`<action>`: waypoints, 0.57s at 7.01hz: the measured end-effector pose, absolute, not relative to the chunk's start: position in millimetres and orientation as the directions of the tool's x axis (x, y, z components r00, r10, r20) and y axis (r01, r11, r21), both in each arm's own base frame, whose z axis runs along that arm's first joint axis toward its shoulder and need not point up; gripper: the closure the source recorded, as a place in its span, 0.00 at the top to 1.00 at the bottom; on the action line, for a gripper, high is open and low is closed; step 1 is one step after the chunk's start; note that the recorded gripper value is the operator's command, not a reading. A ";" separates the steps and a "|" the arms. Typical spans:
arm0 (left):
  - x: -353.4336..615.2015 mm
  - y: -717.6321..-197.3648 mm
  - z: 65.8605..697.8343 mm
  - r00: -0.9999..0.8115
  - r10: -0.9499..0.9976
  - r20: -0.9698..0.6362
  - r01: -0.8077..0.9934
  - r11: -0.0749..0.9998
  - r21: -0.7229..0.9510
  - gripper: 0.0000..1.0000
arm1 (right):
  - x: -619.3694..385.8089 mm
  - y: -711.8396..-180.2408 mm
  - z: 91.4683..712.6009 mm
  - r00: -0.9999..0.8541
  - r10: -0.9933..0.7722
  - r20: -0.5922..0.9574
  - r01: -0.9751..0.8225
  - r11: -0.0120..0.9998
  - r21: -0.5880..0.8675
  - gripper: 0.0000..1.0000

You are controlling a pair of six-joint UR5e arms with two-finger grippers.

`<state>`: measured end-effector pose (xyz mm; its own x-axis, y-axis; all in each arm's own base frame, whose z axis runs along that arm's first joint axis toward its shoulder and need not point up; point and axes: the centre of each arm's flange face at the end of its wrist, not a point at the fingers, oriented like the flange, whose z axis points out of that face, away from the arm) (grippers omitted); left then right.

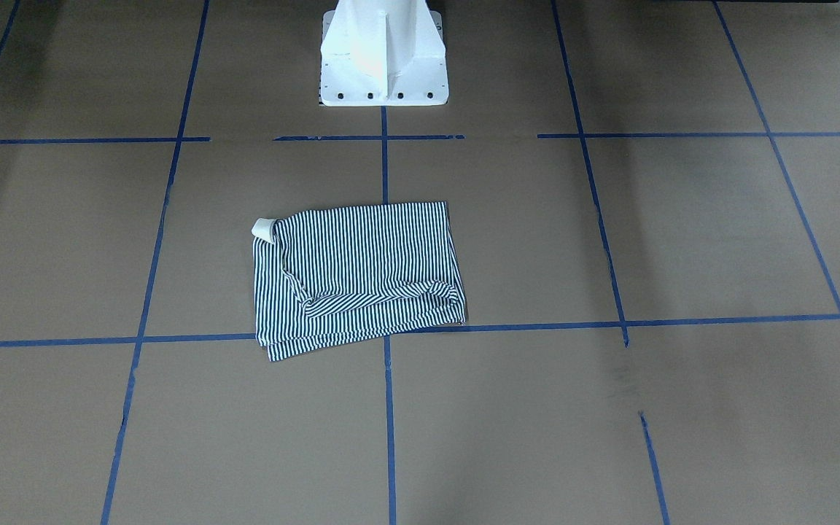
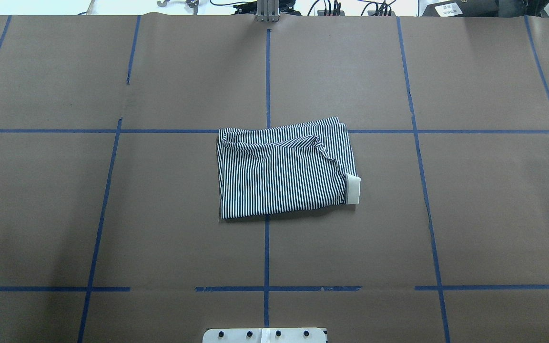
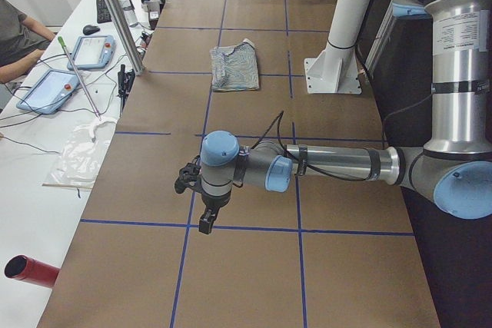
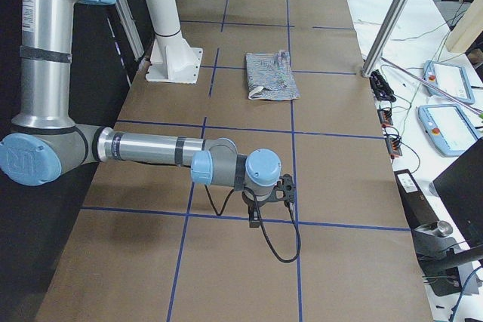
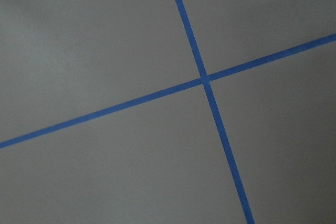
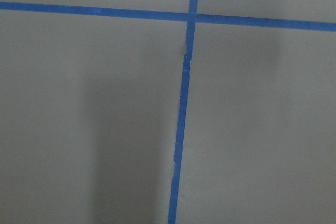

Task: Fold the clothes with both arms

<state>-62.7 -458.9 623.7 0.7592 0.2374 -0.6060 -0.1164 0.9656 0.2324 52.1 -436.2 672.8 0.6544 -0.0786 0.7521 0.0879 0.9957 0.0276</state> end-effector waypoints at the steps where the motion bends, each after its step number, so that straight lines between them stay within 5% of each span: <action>1: -65.2 -457.0 618.6 0.754 0.224 -0.618 -0.109 0.970 0.218 1.00 | 53.6 -435.5 674.0 0.655 -0.075 0.752 0.085 0.996 0.026 1.00; 4: -65.6 -455.9 614.5 0.744 0.217 -0.632 -0.104 0.972 0.211 1.00 | 63.2 -435.2 667.3 0.666 -0.056 0.744 0.054 0.998 0.027 1.00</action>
<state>-65.6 -455.9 614.5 0.7436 0.2169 -0.6324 -0.1042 0.9720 0.2107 63.2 -435.2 667.3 0.6662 -0.0563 0.7436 0.0544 0.9982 0.0268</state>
